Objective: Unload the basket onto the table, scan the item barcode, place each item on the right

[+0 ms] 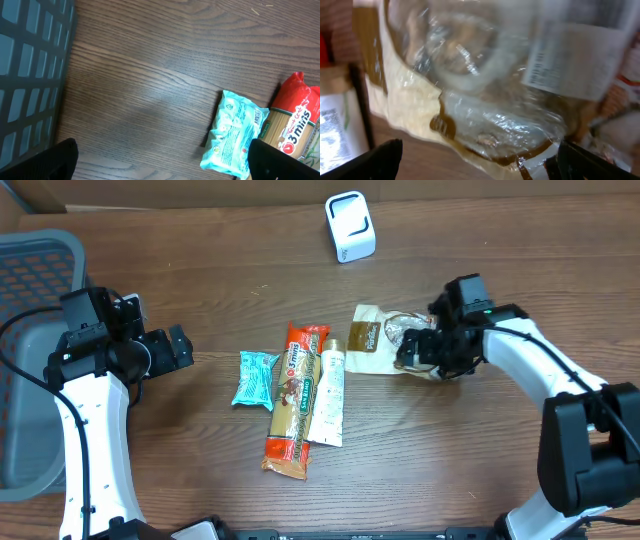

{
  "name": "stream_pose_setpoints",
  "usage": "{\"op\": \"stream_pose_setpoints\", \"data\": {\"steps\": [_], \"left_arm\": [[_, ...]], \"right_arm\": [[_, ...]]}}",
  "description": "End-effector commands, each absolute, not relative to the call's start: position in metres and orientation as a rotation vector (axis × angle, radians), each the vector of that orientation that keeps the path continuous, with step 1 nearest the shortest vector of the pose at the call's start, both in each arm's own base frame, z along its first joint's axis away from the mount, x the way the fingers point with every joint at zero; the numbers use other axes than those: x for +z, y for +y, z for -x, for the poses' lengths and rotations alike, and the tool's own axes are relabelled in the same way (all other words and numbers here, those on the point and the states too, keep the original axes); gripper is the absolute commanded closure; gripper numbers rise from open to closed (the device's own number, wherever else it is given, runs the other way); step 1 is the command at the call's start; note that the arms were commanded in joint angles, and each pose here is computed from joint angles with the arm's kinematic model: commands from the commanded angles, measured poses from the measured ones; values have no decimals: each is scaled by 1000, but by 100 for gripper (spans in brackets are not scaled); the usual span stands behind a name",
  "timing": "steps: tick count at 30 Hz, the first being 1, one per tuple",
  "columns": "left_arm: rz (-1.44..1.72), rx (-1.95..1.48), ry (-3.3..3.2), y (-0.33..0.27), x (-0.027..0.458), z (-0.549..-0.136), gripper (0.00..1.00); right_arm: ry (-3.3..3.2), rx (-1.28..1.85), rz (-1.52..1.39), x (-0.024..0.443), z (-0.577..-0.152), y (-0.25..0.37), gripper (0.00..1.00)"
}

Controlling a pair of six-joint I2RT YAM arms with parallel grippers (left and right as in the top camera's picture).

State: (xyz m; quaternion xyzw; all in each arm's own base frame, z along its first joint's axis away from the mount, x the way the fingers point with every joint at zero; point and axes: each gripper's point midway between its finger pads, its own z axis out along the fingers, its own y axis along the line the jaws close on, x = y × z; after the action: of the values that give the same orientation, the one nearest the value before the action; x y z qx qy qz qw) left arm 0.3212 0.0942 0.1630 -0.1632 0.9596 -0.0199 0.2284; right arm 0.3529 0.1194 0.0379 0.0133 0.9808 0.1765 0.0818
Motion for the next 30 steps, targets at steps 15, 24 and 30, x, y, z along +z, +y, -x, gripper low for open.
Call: {"op": "stream_pose_setpoints", "data": {"steps": [15,24,30], "left_arm": [[420,-56,2637,93,166,-323,0],[420,-56,2637,93,166,-323,0],[420,-56,2637,93,166,-323,0]], "right_arm": [[2412,761,320,141,-450,177,0],[2433,738,224,101,-467,216,0],[2449,703,198,71,-474,231,0]]}}
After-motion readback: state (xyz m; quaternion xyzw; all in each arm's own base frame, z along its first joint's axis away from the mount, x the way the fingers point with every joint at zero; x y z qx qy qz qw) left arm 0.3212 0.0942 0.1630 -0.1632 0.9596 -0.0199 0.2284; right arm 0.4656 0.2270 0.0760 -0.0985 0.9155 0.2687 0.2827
